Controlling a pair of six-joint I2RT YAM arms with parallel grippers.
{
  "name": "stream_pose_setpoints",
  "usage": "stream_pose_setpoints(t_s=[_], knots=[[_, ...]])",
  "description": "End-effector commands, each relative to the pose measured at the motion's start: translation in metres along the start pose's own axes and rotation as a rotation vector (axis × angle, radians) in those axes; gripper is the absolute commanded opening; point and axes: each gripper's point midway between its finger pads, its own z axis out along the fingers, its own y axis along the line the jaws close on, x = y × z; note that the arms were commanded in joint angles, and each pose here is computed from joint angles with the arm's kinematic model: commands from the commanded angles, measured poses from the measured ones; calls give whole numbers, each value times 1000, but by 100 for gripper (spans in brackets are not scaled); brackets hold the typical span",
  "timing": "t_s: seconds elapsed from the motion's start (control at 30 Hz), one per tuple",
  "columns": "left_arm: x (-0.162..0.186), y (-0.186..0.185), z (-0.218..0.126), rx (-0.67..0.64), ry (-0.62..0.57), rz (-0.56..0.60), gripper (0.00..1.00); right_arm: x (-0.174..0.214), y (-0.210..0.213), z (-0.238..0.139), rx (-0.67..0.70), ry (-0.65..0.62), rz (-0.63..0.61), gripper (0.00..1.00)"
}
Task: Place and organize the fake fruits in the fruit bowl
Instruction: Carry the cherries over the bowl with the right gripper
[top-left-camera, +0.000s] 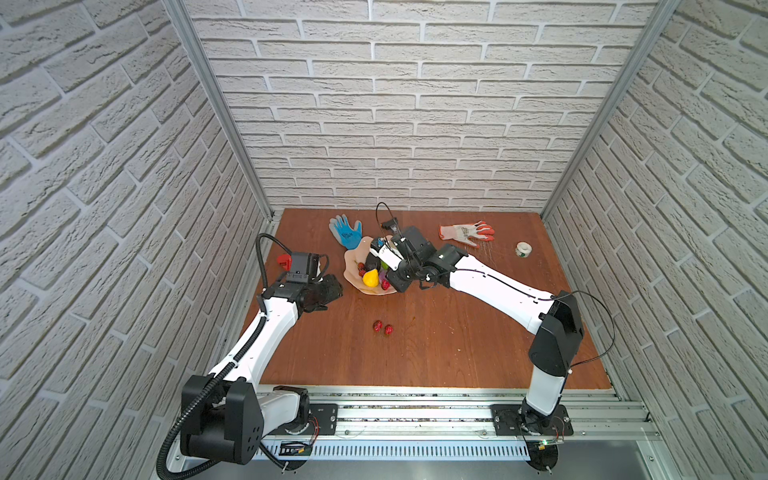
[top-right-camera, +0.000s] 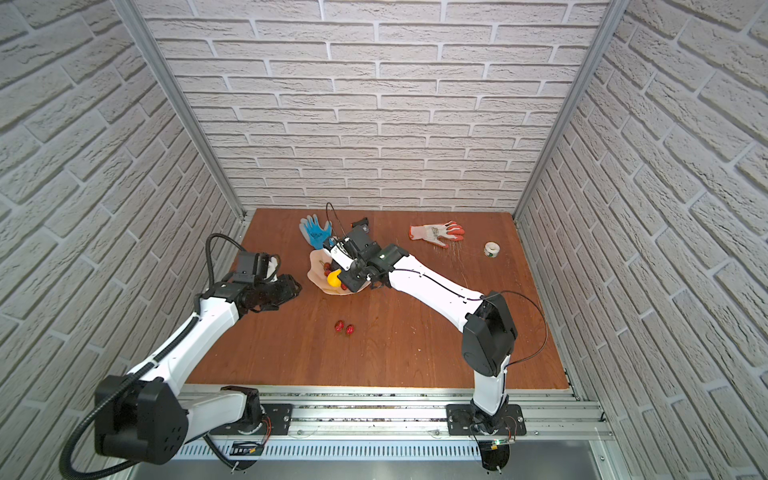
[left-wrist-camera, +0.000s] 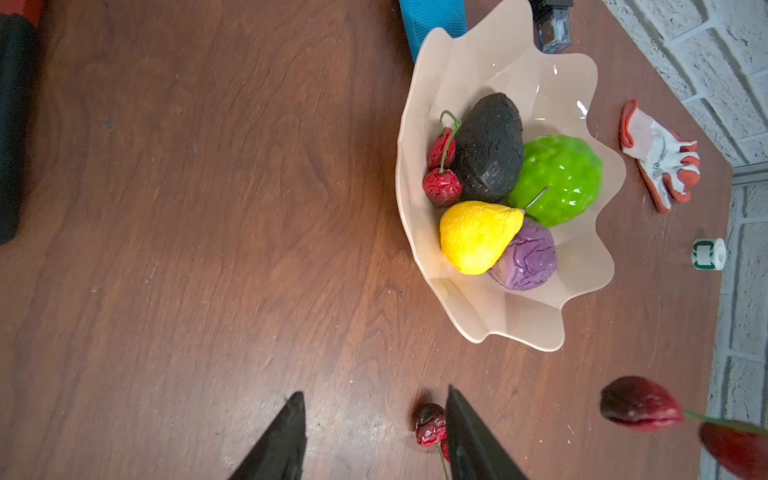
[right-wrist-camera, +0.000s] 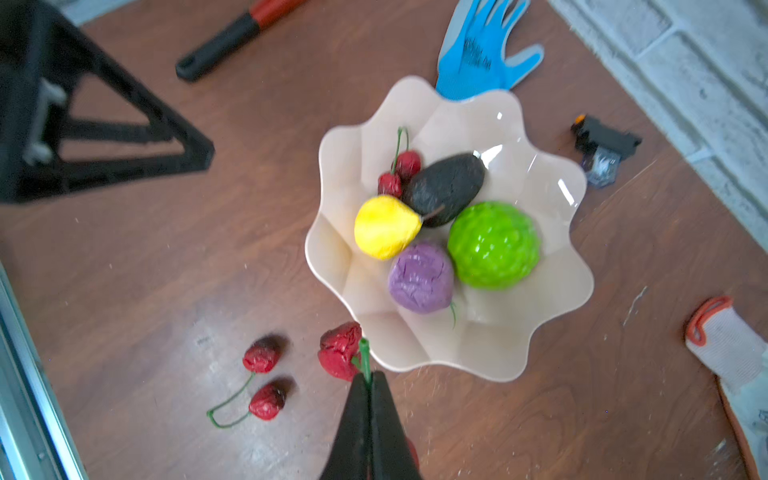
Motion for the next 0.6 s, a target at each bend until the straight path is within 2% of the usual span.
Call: stream_pose_setpoints(t_s=[0.0,0.13,0.17,0.3,0.57], knots=[[-3,3,-1,3,-24,-13,54,-34,3,9,-18,-104,35,6],[-1,8,-5,0,-46,-29,54,-57,-2,17,-4,-151,73,6],[-1,8,-6,0,-52,-28,55,-53,-3,32,1,-132,87,6],[-3,11,-10,-21,-62,-10,55,-66,-8,49,18,-175,166,6],[-6,13,-10,-25,-68,-4,55,-63,-14,91,48,-174,273,6]])
